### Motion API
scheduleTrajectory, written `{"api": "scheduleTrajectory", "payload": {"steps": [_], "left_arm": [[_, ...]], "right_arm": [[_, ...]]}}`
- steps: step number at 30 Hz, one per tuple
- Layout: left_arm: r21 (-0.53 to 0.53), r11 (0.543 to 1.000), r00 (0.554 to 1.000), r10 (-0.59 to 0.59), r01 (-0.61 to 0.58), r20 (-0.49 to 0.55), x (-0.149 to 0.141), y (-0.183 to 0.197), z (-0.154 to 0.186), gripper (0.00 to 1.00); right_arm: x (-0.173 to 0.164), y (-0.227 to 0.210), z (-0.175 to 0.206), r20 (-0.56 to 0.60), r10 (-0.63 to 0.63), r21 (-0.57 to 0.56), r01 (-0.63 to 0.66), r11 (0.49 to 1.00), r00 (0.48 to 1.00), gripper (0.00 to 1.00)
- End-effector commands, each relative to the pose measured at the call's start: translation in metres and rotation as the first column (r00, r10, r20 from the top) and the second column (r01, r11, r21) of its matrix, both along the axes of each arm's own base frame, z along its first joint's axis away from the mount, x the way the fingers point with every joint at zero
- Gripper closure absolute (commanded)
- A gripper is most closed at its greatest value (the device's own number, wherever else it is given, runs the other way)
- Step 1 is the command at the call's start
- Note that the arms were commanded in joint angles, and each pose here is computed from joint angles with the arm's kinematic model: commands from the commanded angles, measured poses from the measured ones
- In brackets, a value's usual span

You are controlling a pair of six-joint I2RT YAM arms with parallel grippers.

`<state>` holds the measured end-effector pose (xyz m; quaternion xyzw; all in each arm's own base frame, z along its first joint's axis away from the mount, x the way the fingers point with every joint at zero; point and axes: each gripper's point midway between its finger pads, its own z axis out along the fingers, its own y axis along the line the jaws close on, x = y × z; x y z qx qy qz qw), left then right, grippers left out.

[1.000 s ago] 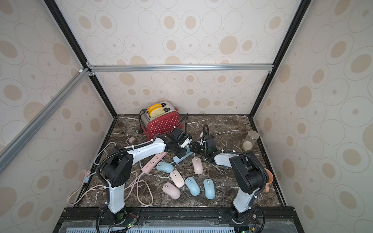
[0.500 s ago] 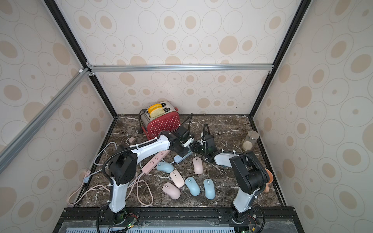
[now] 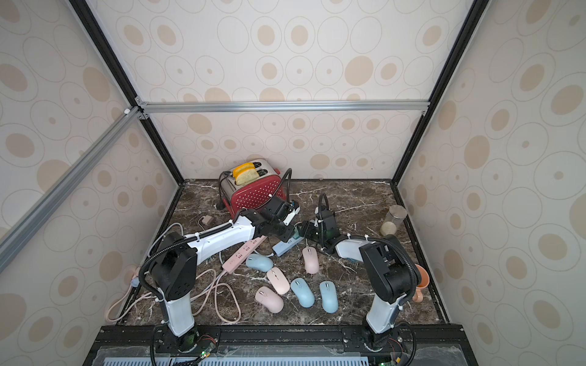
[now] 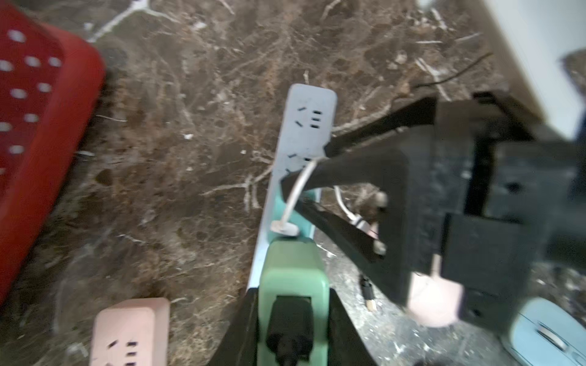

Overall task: Unplug the wireless mouse
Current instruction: Place the plug at the center of the board.

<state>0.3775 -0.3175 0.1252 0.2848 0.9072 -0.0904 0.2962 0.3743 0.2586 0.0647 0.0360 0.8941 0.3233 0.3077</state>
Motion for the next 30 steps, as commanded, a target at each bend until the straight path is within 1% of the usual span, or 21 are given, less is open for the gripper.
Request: {"api": "scheduleTrajectory", "payload": {"steps": [1, 2, 3, 6, 9, 10, 11, 13, 15, 18, 21, 23, 27, 28, 30], "left_arm": [[0.008, 0.962, 0.922, 0.261, -0.274, 0.286, 0.070, 0.032, 0.060, 1.00], [0.039, 0.942, 0.902, 0.305, -0.332, 0.307, 0.074, 0.043, 0.059, 1.00], [0.053, 0.933, 0.892, 0.323, -0.357, 0.317, 0.077, 0.047, 0.057, 1.00], [0.066, 0.938, 0.904, 0.307, -0.340, 0.299, 0.080, 0.040, 0.044, 1.00], [0.131, 0.919, 0.903, 0.325, -0.371, 0.281, 0.090, 0.043, 0.029, 1.00], [0.138, 0.917, 0.906, 0.330, -0.375, 0.266, 0.092, 0.042, 0.025, 0.95], [0.132, 0.916, 0.906, 0.339, -0.380, 0.253, 0.095, 0.042, 0.024, 0.84], [0.095, 0.920, 0.906, 0.350, -0.380, 0.237, 0.097, 0.039, 0.025, 0.67], [0.053, 0.923, 0.908, 0.364, -0.382, 0.209, 0.097, 0.038, 0.027, 0.54], [0.007, 0.925, 0.914, 0.373, -0.379, 0.159, 0.096, 0.035, 0.026, 0.44], [-0.034, 0.927, 0.919, 0.375, -0.374, 0.125, 0.092, 0.032, 0.024, 0.38], [-0.089, 0.923, 0.917, 0.382, -0.373, 0.114, 0.091, 0.030, 0.030, 0.34], [-0.228, 0.905, 0.917, 0.387, -0.358, 0.094, 0.087, 0.022, 0.056, 0.23], [-0.256, 0.900, 0.918, 0.385, -0.351, 0.093, 0.086, 0.020, 0.065, 0.12], [-0.316, 0.888, 0.921, 0.378, -0.333, 0.091, 0.085, 0.015, 0.084, 0.06]], "right_arm": [[-0.104, -0.056, -0.119, -0.437, -0.040, -0.307, -0.108, 0.945, 0.899, 0.35], [-0.105, -0.057, -0.119, -0.437, -0.044, -0.311, -0.105, 0.945, 0.899, 0.35], [-0.105, -0.058, -0.118, -0.434, -0.045, -0.312, -0.104, 0.944, 0.900, 0.35], [-0.105, -0.060, -0.115, -0.427, -0.049, -0.320, -0.100, 0.942, 0.903, 0.35], [-0.104, -0.061, -0.110, -0.413, -0.048, -0.324, -0.098, 0.941, 0.910, 0.34], [-0.103, -0.061, -0.108, -0.406, -0.043, -0.321, -0.099, 0.942, 0.913, 0.33], [-0.102, -0.059, -0.104, -0.396, -0.032, -0.314, -0.102, 0.944, 0.918, 0.33], [-0.097, -0.056, -0.096, -0.368, -0.015, -0.303, -0.105, 0.947, 0.930, 0.31], [-0.093, -0.054, -0.086, -0.337, 0.000, -0.299, -0.107, 0.948, 0.941, 0.30], [-0.087, -0.052, -0.070, -0.288, 0.020, -0.293, -0.108, 0.950, 0.958, 0.29], [-0.081, -0.048, -0.048, -0.220, 0.058, -0.274, -0.118, 0.954, 0.974, 0.28], [-0.077, -0.045, -0.031, -0.168, 0.083, -0.270, -0.127, 0.955, 0.982, 0.26], [-0.074, -0.042, -0.001, -0.100, 0.136, -0.273, -0.159, 0.949, 0.986, 0.24], [-0.072, -0.042, 0.007, -0.083, 0.142, -0.275, -0.159, 0.948, 0.986, 0.24], [-0.071, -0.042, 0.020, -0.056, 0.150, -0.278, -0.159, 0.947, 0.987, 0.23]]}}
